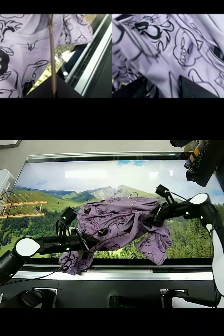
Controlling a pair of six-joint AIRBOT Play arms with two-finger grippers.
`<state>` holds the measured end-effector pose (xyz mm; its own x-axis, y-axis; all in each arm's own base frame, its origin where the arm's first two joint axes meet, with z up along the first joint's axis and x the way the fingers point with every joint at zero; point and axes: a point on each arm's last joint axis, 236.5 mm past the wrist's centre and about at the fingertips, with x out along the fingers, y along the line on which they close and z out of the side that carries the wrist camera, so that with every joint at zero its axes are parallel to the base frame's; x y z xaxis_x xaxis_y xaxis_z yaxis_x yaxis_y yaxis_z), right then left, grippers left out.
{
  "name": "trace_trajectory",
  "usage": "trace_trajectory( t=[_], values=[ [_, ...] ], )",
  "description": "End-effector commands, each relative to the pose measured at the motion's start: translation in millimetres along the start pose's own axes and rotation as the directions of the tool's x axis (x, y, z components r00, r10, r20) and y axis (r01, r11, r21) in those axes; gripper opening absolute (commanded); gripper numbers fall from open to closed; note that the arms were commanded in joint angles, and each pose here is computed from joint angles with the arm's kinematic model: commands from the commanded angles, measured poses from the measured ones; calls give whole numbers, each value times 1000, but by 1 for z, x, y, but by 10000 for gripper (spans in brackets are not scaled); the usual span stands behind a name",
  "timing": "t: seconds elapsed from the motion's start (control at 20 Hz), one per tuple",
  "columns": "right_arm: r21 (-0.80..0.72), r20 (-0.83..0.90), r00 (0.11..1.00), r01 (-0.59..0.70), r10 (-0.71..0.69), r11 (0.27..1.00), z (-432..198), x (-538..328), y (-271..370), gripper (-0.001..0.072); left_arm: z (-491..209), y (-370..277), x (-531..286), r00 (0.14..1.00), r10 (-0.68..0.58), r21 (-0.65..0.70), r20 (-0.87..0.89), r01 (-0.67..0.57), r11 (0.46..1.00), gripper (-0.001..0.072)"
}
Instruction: Fold the clothes and pants, and hang the long-sleeved shirts on hangers.
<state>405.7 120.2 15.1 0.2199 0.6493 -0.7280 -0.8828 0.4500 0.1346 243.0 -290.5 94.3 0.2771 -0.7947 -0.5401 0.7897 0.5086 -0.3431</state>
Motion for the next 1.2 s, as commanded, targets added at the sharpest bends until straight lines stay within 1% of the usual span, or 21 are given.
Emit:
trace_trajectory(
  t=[0.0, 0.05, 0.15, 0.2, 0.25, 0.5, 0.55, 0.6, 0.65, 0.7, 0.75, 0.8, 0.85, 0.95, 1.0, 1.1, 1.15],
  values=[
    [-37, -4, 1000, 9, -9, 999, 1, 12, -3, 417, 1, 0, 0, 1000, 0, -1, 2, 0, 1000, 23],
    [-40, -14, 1000, 1, -2, 999, -1, 10, -1, 328, 1, 0, 0, 1000, 1, -1, 2, 0, 1000, 23],
    [-70, -58, 998, -17, 13, 997, -9, 6, 5, 231, 0, 0, 0, 1000, 0, -1, 1, 0, 1000, 23],
    [-84, -75, 997, -30, 23, 996, -12, 3, 9, 145, 0, 0, 0, 1000, 0, -1, 1, 0, 1000, 23],
    [-100, -92, 995, -37, 27, 994, -13, -2, 14, 42, 0, 0, 0, 1000, 0, -1, 1, 0, 1000, 23],
    [-167, -98, 995, 14, -31, 986, -2, -25, 19, 41, 1, 0, 0, 1000, 1, -4, 2, -1, 1000, 27],
    [-179, -93, 995, 18, -35, 984, 2, -30, 23, 40, 1, 0, 0, 1000, 1, -15, 3, -1, 1000, 54],
    [-189, -91, 995, 13, -31, 982, 5, -36, 29, 39, 2, 2, -1, 1000, 6, -42, 5, -6, 999, 130],
    [-198, -93, 996, 0, -18, 980, 6, -40, 36, 38, 2, 7, -2, 1000, 17, -85, 7, -16, 996, 246],
    [-204, -99, 995, -21, 1, 979, 7, -45, 45, 38, 3, 12, -4, 1000, 29, -129, 12, -27, 991, 378],
    [-201, -108, 994, -49, 28, 978, 7, -49, 55, 37, 5, 20, -7, 999, 47, -174, 20, -42, 984, 479],
    [-192, -123, 992, -62, 39, 979, 5, -54, 63, 37, 6, 29, -10, 997, 67, -220, 28, -59, 974, 521],
    [-182, -138, 990, -62, 37, 981, 3, -59, 67, 37, 8, 40, -15, 995, 91, -272, 37, -77, 959, 538],
    [-177, -160, 987, -38, 10, 984, 2, -70, 71, 37, 11, 61, -24, 989, 139, -367, 54, -110, 924, 539],
    [-162, -160, 987, -27, 0, 986, 4, -74, 74, 37, 10, 74, -30, 983, 173, -421, 54, -135, 897, 539],
    [-107, -148, 989, 7, -23, 994, 10, -83, 79, 38, -4, 103, -45, 970, 245, -557, 5, -201, 806, 539],
    [-91, -144, 989, 12, -25, 996, 12, -86, 82, 38, -18, 108, -50, 967, 250, -592, -45, -227, 773, 538]
  ],
)
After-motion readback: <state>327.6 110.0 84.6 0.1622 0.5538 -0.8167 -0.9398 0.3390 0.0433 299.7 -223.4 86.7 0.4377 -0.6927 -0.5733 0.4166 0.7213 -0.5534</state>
